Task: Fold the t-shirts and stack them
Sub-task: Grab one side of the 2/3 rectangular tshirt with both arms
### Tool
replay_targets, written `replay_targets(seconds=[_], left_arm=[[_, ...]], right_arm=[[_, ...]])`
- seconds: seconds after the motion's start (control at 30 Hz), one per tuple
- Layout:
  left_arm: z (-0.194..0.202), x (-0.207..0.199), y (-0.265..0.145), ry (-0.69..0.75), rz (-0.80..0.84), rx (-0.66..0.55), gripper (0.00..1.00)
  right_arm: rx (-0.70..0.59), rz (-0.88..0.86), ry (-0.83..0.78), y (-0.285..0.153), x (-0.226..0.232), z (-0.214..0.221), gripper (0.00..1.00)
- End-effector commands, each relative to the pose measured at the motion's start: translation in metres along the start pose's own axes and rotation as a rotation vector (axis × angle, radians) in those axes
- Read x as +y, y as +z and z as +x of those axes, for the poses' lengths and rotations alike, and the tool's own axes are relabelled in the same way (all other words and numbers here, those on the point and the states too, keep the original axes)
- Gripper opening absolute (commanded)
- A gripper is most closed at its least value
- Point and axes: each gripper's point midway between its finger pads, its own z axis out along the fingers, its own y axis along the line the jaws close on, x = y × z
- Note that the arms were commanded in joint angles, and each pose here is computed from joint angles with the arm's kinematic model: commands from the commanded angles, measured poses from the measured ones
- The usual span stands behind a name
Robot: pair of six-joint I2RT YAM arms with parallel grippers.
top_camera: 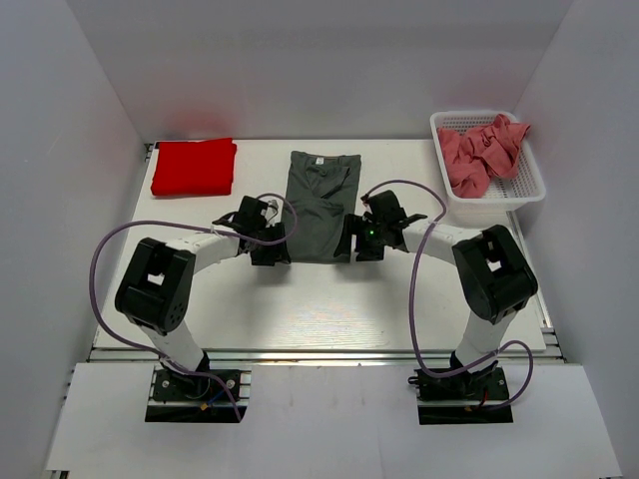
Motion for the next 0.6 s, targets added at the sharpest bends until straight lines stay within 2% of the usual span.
replay_targets(seconds=[0.0,0.03,0.17,0.2,0.23,0.27,0.43,0.5,0.57], left_arm=[[0.003,-0.001,0.003,0.018,-0.004,0.001,0.54],[0.005,0.0,0.006,0.016,-0.008,0.009,0.5],[0.008,0.004,0.007,0.015,-0.023,0.012,0.37],[0.008,0.004,0.007,0.015,-0.023,0.012,0.35],[0.005,0.005,0.007,0.017,-0.029,0.0,0.27],[0.005,0.005,0.007,0.017,-0.029,0.0,0.23],[0.0,-0.001,0.007,0.028,-0.017,-0.016,0.0],[0.0,-0.001,0.007,0.039,-0.017,-0.016,0.0],[-0.004,-0.003,0.008,0.042,-0.009,-0.033,0.0]], right_arm=[[-0.019,-0.03,0.01,0.006,0.004,-0.004,0.72],[-0.024,-0.04,0.016,0.007,0.006,-0.006,0.56],[-0.021,-0.056,0.019,0.009,0.007,-0.003,0.29],[-0.02,-0.052,0.022,0.01,0.006,-0.004,0.27],[-0.018,-0.052,0.014,0.011,0.006,-0.003,0.24],[-0.019,-0.043,0.02,0.011,0.004,-0.003,0.2],[-0.02,-0.026,0.008,0.01,0.001,-0.003,0.2],[-0.008,0.003,0.008,0.01,-0.005,0.003,0.2],[-0.021,0.006,-0.001,0.007,-0.007,0.002,0.13]])
